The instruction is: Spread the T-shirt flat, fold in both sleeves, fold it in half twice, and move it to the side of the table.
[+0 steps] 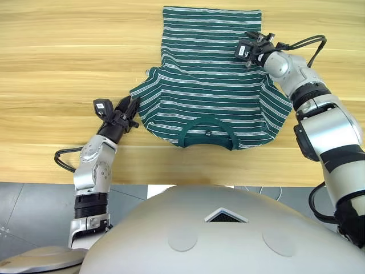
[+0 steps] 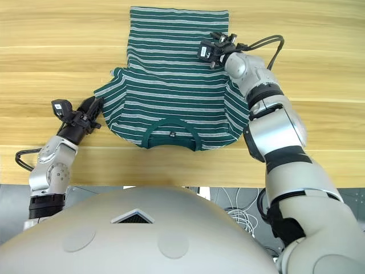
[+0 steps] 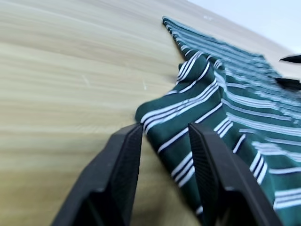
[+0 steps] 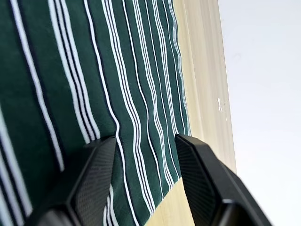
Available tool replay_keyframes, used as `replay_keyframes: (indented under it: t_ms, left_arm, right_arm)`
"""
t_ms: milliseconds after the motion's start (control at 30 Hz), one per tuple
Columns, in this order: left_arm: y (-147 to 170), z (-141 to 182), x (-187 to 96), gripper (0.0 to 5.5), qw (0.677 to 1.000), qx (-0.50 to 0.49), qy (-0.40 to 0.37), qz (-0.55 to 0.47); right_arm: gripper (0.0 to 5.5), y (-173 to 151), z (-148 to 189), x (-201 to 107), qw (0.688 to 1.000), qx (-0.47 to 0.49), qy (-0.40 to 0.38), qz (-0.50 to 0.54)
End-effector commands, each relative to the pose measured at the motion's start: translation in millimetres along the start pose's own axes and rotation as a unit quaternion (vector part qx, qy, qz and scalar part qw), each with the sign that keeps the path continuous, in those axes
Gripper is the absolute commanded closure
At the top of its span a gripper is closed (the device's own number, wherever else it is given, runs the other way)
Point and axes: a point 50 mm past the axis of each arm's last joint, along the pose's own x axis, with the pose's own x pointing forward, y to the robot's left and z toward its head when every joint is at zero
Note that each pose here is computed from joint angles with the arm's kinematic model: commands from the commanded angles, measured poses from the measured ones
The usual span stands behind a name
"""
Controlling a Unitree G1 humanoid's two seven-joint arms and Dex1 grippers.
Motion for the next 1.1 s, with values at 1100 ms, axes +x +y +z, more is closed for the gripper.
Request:
replay_keyframes:
  t_ms: [1100]
  left_arm:
    - [-59, 15, 12, 5.45, 0.971, 0.195, -0.131, -0.051]
  right_arm:
    - [3.09, -4, 16, 3, 0.998, 0.004, -0.05, -0.023]
